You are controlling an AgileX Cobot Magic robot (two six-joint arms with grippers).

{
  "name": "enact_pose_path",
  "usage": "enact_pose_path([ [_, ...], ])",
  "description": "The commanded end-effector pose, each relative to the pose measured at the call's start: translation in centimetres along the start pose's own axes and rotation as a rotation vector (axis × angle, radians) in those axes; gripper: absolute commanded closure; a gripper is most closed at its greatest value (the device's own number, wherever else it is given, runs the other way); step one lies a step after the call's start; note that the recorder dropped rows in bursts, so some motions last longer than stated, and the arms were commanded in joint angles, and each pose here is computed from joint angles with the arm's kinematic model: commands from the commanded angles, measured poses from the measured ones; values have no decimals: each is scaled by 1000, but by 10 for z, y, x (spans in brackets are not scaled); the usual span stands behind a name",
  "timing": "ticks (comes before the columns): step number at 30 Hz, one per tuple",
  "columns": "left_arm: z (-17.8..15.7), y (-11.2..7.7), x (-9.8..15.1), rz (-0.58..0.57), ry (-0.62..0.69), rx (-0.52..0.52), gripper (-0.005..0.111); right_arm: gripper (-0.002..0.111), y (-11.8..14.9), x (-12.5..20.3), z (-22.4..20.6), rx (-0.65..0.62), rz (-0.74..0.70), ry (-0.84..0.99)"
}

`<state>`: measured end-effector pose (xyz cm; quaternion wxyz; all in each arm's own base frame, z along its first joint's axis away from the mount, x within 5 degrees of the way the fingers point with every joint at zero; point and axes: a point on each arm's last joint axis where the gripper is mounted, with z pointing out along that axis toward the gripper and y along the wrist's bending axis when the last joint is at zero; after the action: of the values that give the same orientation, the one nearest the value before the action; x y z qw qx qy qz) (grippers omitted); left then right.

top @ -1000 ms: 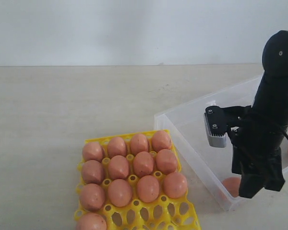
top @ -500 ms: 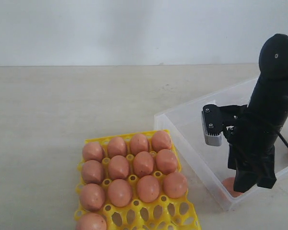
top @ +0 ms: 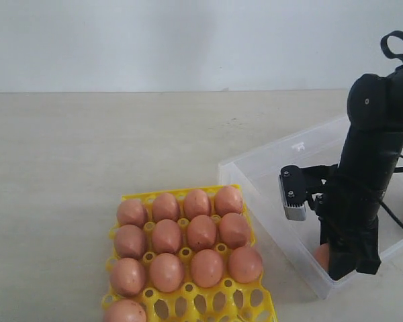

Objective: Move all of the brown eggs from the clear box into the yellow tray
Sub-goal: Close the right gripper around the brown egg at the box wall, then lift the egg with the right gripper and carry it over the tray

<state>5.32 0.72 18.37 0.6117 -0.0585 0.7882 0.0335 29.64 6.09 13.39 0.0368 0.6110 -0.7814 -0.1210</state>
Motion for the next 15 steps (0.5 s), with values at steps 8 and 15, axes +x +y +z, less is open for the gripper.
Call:
enact_pose_path([
  [8, 0, 0, 1, 5, -3, 3, 103, 108, -5, -1, 0, 44, 50, -11],
  [15, 0, 0, 1, 5, -3, 3, 103, 108, -16, -7, -1, 150, 414, -111],
])
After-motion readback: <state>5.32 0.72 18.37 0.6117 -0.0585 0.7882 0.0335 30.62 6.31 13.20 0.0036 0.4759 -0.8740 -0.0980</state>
